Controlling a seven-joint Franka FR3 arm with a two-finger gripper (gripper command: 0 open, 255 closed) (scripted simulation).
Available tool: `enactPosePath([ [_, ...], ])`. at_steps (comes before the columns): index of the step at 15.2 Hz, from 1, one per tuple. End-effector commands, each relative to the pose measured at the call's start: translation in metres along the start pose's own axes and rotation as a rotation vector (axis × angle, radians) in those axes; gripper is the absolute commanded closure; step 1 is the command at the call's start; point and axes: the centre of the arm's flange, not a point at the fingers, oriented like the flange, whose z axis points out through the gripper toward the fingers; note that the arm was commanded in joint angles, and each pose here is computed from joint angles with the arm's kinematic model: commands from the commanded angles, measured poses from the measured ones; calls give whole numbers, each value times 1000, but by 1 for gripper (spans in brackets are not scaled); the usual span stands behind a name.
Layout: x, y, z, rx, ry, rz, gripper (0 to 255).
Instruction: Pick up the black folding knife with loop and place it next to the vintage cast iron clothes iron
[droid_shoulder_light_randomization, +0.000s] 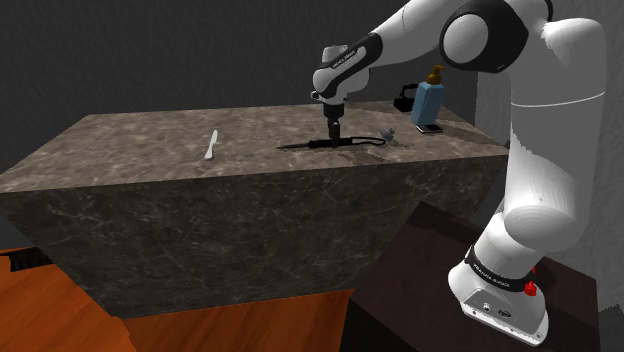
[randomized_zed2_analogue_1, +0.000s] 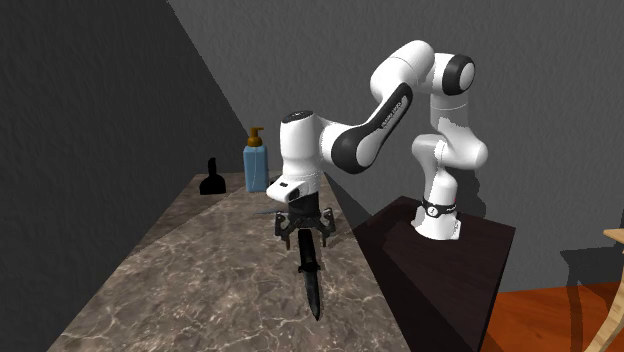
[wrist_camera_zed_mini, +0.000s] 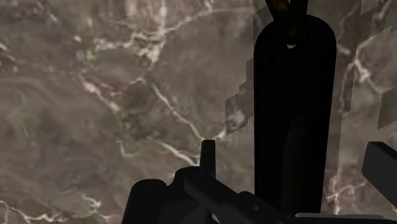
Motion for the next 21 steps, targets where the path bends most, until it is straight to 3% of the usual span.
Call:
enactPosePath([
  [1,0,0,4,0,0,0,0],
  [7,0,0,4,0,0,0,0],
  [8,0,0,4,0,0,0,255],
  [17,0,0,4,0,0,0,255],
  [21,0,-1,-17,0,0,0,255],
])
